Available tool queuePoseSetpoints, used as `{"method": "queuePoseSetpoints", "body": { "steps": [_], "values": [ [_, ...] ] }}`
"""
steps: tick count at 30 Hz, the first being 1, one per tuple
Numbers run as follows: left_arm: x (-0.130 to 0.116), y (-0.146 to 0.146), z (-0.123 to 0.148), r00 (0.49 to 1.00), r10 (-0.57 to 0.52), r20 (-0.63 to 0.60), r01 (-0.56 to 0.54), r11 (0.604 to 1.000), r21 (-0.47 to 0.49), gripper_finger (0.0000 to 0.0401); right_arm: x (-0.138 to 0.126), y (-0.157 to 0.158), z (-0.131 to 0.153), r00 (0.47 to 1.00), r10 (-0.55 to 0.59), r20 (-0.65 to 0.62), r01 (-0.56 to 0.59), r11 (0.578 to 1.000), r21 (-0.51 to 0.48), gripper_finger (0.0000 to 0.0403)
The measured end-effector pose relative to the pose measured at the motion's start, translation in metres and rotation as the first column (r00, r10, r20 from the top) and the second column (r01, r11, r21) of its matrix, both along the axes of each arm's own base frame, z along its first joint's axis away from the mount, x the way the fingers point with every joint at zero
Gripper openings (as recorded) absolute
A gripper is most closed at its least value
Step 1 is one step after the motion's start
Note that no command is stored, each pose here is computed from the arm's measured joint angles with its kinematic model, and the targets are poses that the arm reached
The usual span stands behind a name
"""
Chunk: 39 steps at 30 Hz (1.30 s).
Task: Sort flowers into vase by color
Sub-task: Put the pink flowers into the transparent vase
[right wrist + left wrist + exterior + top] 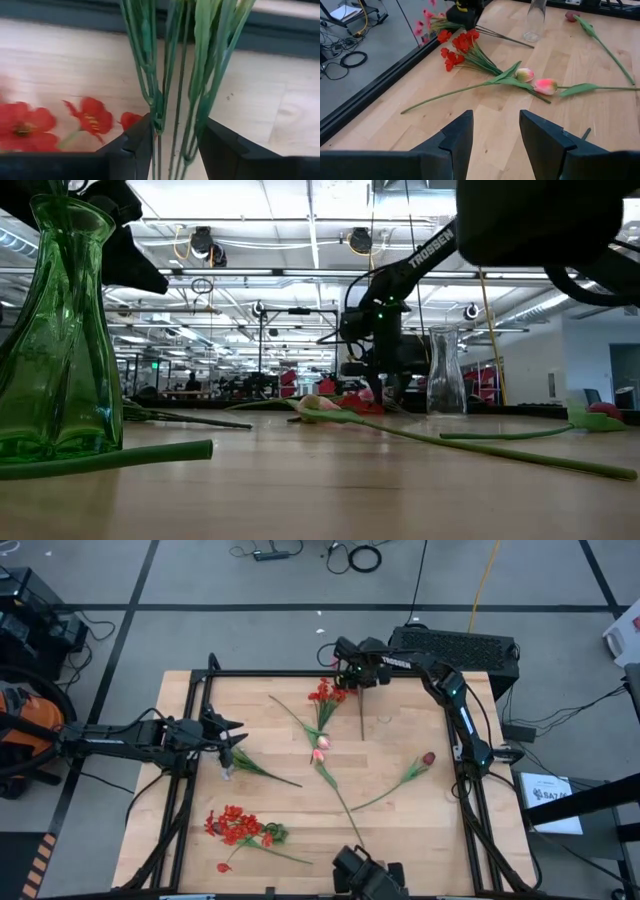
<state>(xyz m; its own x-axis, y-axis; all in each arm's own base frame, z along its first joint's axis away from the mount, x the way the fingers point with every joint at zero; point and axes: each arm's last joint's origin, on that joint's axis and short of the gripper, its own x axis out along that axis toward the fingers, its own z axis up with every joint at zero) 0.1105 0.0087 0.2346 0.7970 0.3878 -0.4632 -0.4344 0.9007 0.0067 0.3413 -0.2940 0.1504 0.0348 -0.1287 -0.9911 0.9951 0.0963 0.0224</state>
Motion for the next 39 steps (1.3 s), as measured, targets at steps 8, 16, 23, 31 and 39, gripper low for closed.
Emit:
{"method": "queuePoseSetpoints", "body": {
  "steps": [8, 16, 23, 31, 39],
  "values": [
    [0.0, 0.0, 0.0, 1.0, 0.0, 0.0, 0.0, 1.0, 0.0, 0.0168, 0.006, 0.003, -0.002, 0.999, 0.032, 0.018, -0.032, 0.999, -0.021, 0.01],
    [0.0, -0.001, 0.0, 1.0, -0.022, 0.0, 0.022, 1.0, -0.013, 0.0168, 0.007, 0.013, 0.015, 0.992, 0.126, -0.01, -0.126, 0.991, -0.046, 0.0012],
    [0.0, -0.001, 0.0, 1.0, -0.025, 0.0, 0.025, 1.0, -0.014, 0.0168, 0.003, 0.031, 0.081, 0.984, 0.167, 0.053, -0.154, 0.967, -0.203, 0.0004],
    [0.0, -0.001, 0.0, 0.999, -0.036, 0.0, 0.036, 0.999, -0.021, 0.0168, -0.008, 0.082, 0.184, 0.93, 0.279, 0.242, -0.146, 0.879, -0.453, 0.0006],
    [0.001, -0.002, 0.0, 0.997, -0.076, 0.001, 0.076, 0.996, -0.044, 0.0168, -0.047, 0.142, 0.272, 0.79, 0.557, 0.255, -0.26, 0.682, -0.683, 0.0006]
  ]
}}
